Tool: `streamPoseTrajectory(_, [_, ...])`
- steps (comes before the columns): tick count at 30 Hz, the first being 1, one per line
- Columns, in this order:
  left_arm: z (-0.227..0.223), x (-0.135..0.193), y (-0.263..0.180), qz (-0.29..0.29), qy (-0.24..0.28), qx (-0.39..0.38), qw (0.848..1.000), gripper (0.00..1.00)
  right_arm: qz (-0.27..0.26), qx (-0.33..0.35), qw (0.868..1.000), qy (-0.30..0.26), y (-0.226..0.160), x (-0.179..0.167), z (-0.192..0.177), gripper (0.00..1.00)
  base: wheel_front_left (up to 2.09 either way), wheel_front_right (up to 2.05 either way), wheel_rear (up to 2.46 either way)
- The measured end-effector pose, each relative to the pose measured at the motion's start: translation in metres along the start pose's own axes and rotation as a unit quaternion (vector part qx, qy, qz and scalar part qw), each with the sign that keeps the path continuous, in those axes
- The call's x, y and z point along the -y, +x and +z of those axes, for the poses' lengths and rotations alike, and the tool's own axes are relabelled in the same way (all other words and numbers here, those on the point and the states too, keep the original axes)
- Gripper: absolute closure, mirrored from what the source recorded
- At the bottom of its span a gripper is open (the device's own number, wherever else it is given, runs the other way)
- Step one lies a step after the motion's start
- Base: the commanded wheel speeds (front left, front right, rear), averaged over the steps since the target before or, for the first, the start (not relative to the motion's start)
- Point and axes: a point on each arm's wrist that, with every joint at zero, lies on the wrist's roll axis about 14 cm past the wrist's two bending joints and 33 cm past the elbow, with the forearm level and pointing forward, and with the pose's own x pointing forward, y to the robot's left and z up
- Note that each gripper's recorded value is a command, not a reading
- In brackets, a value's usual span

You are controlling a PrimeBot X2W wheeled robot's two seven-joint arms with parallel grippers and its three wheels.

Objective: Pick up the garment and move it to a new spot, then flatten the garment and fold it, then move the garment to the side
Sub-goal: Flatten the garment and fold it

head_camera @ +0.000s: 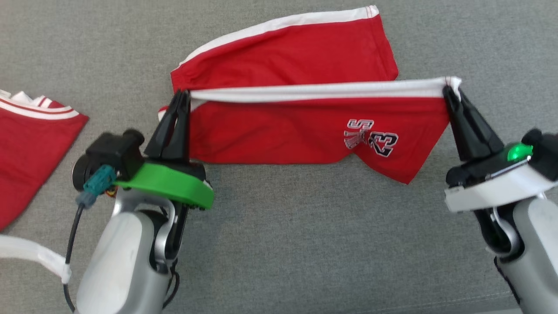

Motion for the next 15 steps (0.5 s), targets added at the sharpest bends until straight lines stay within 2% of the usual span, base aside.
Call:
streamPoseTrajectory(7, [-0.023, -0.003, 0.066, -0.033, 0.018, -0.031, 0.999, 1.0, 0.005, -0.041, 0.999, -0.018, 0.077, 0.039, -0.029, 1.0, 0.0, 0.0, 0.0])
streamPoseTrajectory(15, [-0.052, -0.027, 0.103, -0.024, 0.027, -0.057, 0.998, 1.0, 0.014, -0.094, 0.995, -0.01, 0.133, 0.049, -0.078, 1.0, 0.0, 0.0, 0.0])
